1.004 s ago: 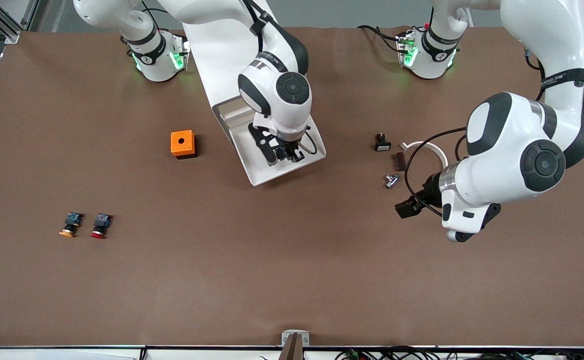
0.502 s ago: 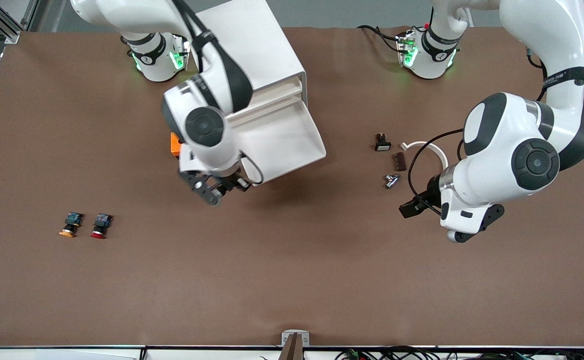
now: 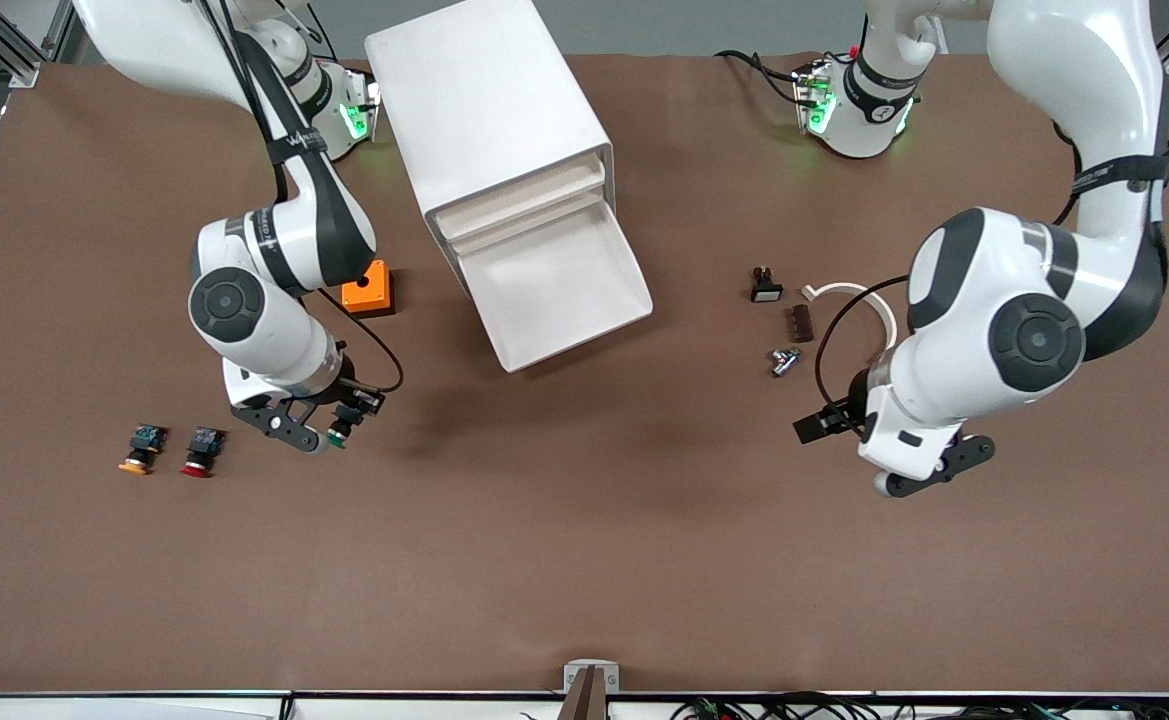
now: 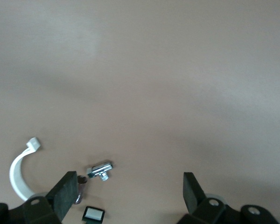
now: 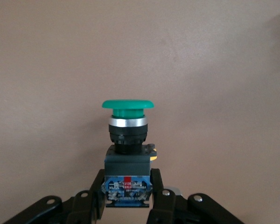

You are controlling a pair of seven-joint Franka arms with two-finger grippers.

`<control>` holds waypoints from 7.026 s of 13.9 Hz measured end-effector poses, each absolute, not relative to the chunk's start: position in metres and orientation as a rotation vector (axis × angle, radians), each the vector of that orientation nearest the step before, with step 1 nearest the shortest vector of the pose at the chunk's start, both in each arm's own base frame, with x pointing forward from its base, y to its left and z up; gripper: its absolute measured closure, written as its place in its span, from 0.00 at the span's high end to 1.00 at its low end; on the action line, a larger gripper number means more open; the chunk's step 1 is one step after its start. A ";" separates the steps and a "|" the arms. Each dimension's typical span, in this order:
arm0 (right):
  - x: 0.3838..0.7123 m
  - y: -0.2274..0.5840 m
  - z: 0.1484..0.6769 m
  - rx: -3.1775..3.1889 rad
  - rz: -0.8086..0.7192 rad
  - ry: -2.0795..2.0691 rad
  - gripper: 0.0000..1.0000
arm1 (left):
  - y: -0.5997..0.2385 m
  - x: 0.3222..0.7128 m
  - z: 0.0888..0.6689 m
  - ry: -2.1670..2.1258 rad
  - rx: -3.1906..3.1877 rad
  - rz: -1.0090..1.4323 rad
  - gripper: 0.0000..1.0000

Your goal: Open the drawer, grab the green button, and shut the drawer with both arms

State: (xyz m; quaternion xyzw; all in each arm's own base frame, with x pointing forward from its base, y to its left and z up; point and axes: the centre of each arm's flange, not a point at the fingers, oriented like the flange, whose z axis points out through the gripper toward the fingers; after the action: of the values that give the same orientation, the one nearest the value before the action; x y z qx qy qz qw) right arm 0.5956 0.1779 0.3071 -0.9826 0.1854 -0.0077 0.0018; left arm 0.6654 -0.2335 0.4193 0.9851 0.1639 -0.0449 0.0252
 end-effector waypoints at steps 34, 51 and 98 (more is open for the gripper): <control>0.648 -0.008 0.281 -3.175 0.125 0.268 1.00 | -0.590 0.422 0.213 0.654 3.010 -0.427 1.00; 0.614 -0.077 0.549 -3.164 0.132 0.082 1.00 | -0.507 0.533 0.290 1.001 2.910 -0.166 1.00; 0.509 -0.063 0.638 -3.139 0.033 0.071 1.00 | -0.022 0.523 0.654 -0.012 3.180 -0.029 1.00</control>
State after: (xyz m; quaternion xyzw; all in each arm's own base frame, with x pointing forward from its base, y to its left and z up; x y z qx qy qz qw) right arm 0.5089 -0.0627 0.6376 -0.9997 0.0226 0.0105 0.0006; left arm 0.5229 -0.0217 0.6542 0.9998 -0.0039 -0.0093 -0.0195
